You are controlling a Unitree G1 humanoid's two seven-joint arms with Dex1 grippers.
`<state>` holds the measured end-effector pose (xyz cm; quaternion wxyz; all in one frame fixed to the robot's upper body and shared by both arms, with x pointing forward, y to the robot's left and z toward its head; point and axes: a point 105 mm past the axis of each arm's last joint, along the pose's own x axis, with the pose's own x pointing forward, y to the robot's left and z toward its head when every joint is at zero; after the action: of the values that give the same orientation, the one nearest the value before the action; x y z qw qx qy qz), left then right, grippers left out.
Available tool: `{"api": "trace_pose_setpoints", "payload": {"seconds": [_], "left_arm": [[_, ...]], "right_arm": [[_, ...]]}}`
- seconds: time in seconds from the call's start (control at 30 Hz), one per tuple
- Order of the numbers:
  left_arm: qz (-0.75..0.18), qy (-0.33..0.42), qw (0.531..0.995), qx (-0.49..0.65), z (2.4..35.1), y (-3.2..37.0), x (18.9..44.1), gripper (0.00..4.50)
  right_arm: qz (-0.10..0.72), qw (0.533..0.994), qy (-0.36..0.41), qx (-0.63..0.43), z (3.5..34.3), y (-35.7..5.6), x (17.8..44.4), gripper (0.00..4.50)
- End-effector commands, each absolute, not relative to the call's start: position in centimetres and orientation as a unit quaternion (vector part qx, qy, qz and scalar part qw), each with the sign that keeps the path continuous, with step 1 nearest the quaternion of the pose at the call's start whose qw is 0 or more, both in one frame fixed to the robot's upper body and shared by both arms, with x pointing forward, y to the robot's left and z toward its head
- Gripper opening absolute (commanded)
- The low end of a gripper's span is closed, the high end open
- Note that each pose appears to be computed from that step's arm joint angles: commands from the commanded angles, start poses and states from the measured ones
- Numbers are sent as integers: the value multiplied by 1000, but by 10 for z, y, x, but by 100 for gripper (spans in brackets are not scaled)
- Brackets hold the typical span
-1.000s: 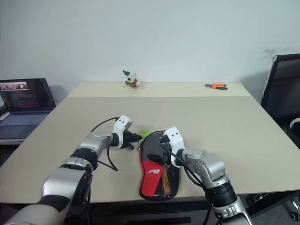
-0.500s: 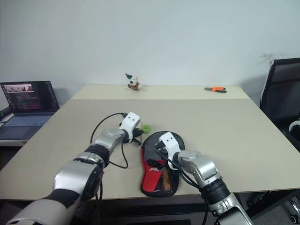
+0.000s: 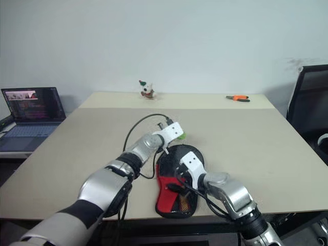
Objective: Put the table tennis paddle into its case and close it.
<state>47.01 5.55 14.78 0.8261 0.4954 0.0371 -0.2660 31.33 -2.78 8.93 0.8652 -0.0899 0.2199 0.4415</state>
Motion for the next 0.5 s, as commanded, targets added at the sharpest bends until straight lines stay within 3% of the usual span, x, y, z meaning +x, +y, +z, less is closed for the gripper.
{"api": "trace_pose_setpoints", "payload": {"seconds": [0.03,0.33,0.5], "left_arm": [[-288,-41,778,557,171,22,466,3],[-324,-158,620,696,172,-27,445,3],[-295,-205,594,720,186,-39,444,3]], "right_arm": [[416,834,353,-85,30,-45,288,450],[421,827,364,-77,26,-42,269,450],[428,824,366,-72,24,-37,262,450]]}}
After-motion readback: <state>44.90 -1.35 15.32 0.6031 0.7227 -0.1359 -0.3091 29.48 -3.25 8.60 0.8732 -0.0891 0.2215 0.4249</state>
